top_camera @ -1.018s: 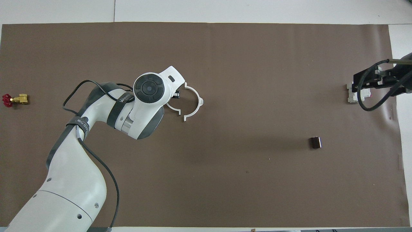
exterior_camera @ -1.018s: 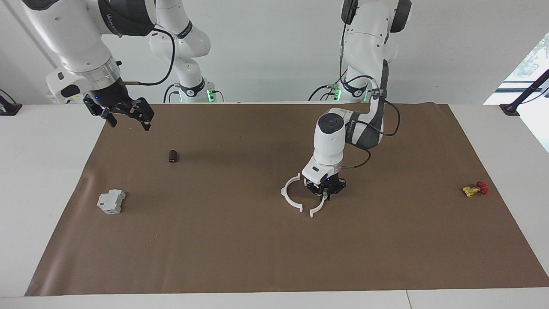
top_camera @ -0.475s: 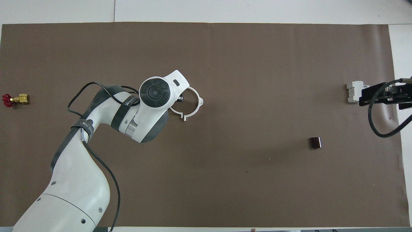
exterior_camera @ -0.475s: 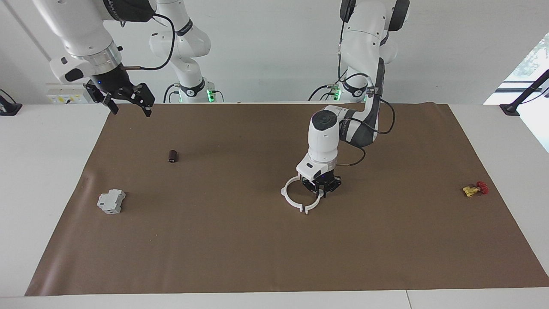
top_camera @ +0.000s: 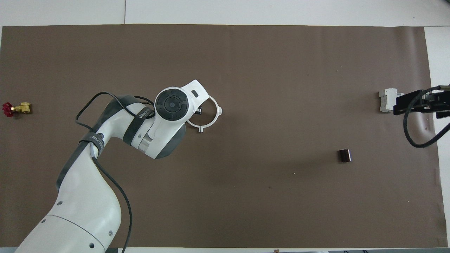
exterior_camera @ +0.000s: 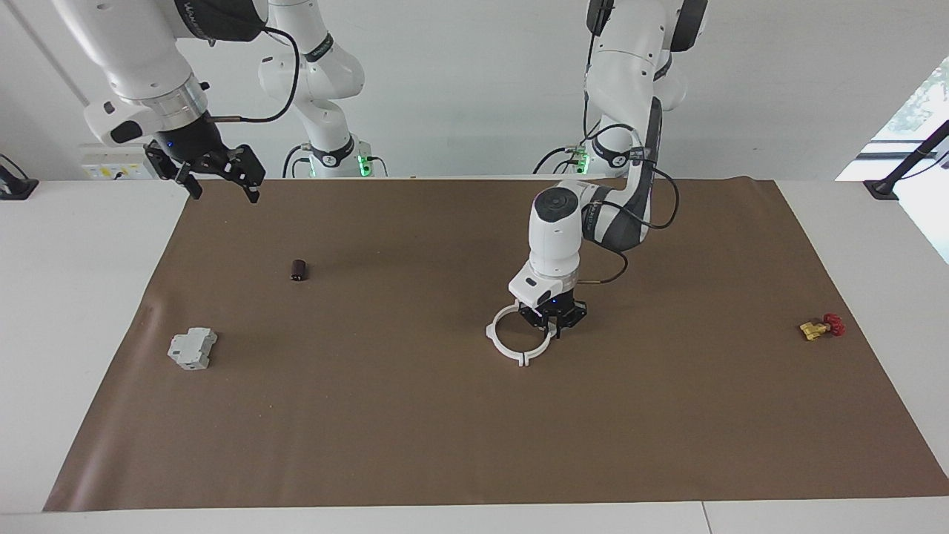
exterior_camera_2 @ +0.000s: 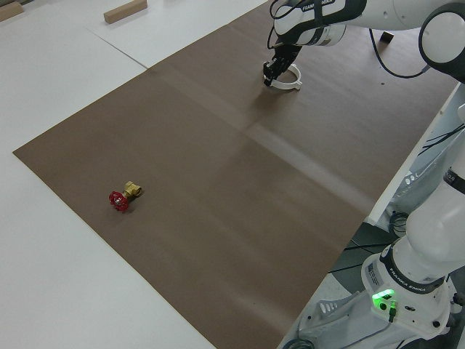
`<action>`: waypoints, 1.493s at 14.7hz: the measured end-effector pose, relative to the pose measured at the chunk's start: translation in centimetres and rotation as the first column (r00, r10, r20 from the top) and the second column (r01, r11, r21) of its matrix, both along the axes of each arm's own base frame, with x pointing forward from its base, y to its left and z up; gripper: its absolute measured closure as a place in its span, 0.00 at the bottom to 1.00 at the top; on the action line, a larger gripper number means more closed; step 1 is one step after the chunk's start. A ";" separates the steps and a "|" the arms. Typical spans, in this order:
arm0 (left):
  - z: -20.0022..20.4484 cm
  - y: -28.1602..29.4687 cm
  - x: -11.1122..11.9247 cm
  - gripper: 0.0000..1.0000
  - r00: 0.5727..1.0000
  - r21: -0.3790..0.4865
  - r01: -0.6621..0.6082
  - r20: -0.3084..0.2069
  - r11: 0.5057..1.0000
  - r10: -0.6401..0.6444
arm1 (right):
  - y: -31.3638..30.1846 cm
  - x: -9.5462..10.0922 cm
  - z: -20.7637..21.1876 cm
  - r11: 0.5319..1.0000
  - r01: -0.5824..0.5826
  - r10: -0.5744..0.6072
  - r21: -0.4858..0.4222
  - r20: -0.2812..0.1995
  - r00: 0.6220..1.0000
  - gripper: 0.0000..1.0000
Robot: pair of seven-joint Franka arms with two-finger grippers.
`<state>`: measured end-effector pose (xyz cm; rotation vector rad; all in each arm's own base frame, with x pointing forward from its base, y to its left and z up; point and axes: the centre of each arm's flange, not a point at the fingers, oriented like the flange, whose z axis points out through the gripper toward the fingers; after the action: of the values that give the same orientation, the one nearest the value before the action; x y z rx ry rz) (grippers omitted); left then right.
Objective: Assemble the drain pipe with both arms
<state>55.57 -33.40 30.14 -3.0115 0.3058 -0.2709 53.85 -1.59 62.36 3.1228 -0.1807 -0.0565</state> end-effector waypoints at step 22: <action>0.0 -0.2 -0.1 0.79 1.000 -0.003 0.020 0.007 1.000 -0.020 | -3.1 0.4 -0.3 1.000 0.025 -0.025 0.001 0.004 1.000 0.00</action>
<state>55.46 -33.61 30.16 -3.0116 0.3357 -0.2843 54.26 -4.67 62.03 3.1223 -0.2202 -0.0501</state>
